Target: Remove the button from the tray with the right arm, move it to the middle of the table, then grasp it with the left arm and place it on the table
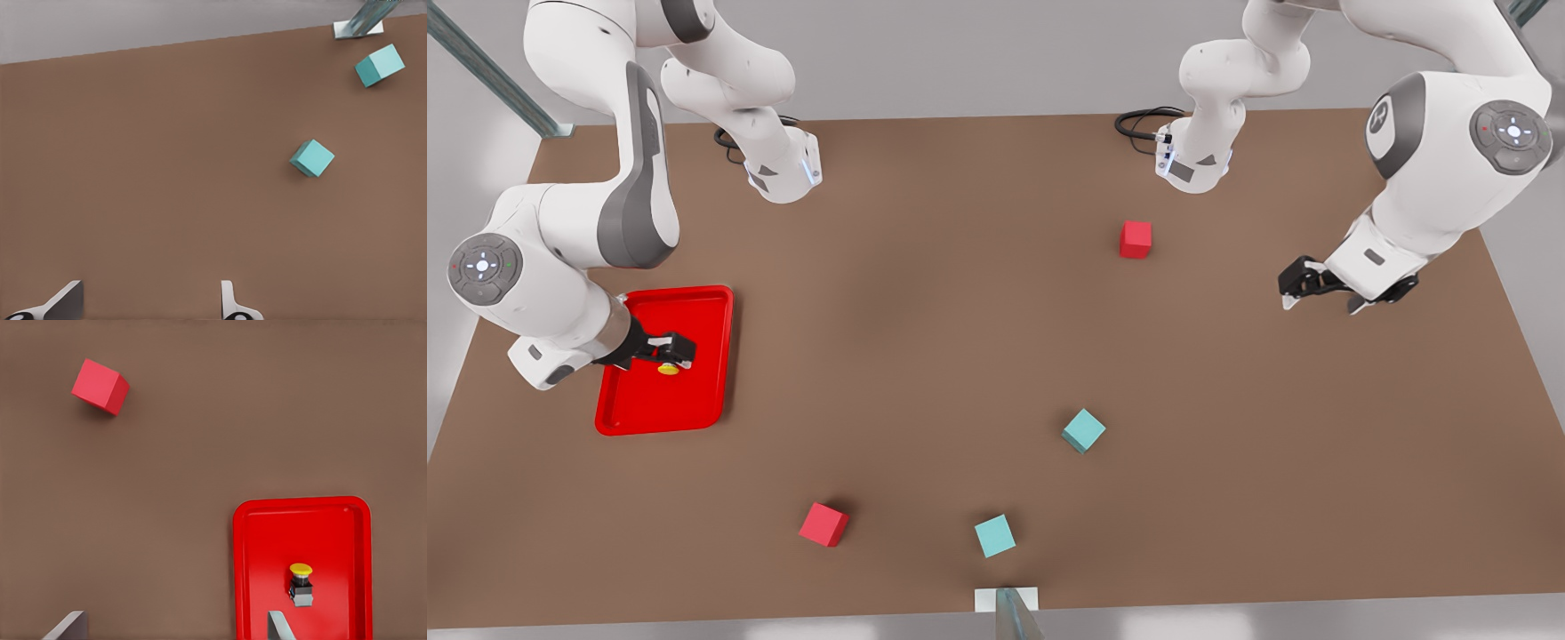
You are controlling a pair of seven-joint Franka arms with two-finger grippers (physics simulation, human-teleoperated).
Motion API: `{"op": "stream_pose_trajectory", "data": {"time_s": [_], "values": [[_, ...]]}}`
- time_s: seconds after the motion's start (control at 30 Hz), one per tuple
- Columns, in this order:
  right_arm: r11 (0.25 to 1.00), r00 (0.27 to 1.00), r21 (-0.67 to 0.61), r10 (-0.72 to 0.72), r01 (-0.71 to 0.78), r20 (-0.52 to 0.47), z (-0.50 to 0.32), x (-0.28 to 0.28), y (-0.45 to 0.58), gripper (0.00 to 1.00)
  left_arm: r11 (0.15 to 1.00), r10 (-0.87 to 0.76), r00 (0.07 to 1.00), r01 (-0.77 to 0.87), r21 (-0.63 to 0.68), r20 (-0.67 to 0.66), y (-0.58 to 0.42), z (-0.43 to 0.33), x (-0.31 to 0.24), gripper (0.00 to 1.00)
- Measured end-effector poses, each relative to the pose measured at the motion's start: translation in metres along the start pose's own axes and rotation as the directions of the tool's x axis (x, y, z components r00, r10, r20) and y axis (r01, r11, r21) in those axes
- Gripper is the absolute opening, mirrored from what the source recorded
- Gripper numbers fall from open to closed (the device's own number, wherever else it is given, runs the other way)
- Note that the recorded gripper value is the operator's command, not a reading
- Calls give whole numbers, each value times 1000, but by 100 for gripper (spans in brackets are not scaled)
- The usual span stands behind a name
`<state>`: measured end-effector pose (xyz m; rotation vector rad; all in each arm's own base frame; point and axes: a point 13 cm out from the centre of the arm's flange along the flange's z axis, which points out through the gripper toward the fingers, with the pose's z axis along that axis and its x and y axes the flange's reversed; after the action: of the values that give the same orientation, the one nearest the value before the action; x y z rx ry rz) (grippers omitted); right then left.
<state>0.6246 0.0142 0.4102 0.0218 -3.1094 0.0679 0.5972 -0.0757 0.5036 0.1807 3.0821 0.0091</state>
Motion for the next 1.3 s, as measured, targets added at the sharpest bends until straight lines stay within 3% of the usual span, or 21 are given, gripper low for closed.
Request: {"op": "stream_pose_trajectory", "data": {"time_s": [0.27,0.4,0.53,0.63,0.8,0.97,1.3], "values": [[998,997,13,-61,62,-51,13,7,37,100,1000,-8,1000,8,-1,3,-2,5,-5,100],[996,984,22,-87,91,-153,78,0,46,100,1000,-12,1000,12,-1,5,-2,7,-7,100],[1000,969,20,-18,24,-248,177,-9,-10,100,1000,-16,1000,16,0,4,-2,11,-9,100],[998,962,13,55,-54,-266,216,-2,-68,100,1000,-18,1000,18,2,4,-2,14,-11,100],[988,956,-7,150,-157,-253,254,19,-147,100,1000,-16,1000,16,5,-18,-4,34,-18,100],[986,966,-33,152,-162,-210,312,44,-167,100,1000,-28,999,28,8,-28,2,61,-31,100],[998,998,-19,67,-67,-14,315,5,-181,100,999,-30,999,31,10,-10,2,68,-40,100]]}}
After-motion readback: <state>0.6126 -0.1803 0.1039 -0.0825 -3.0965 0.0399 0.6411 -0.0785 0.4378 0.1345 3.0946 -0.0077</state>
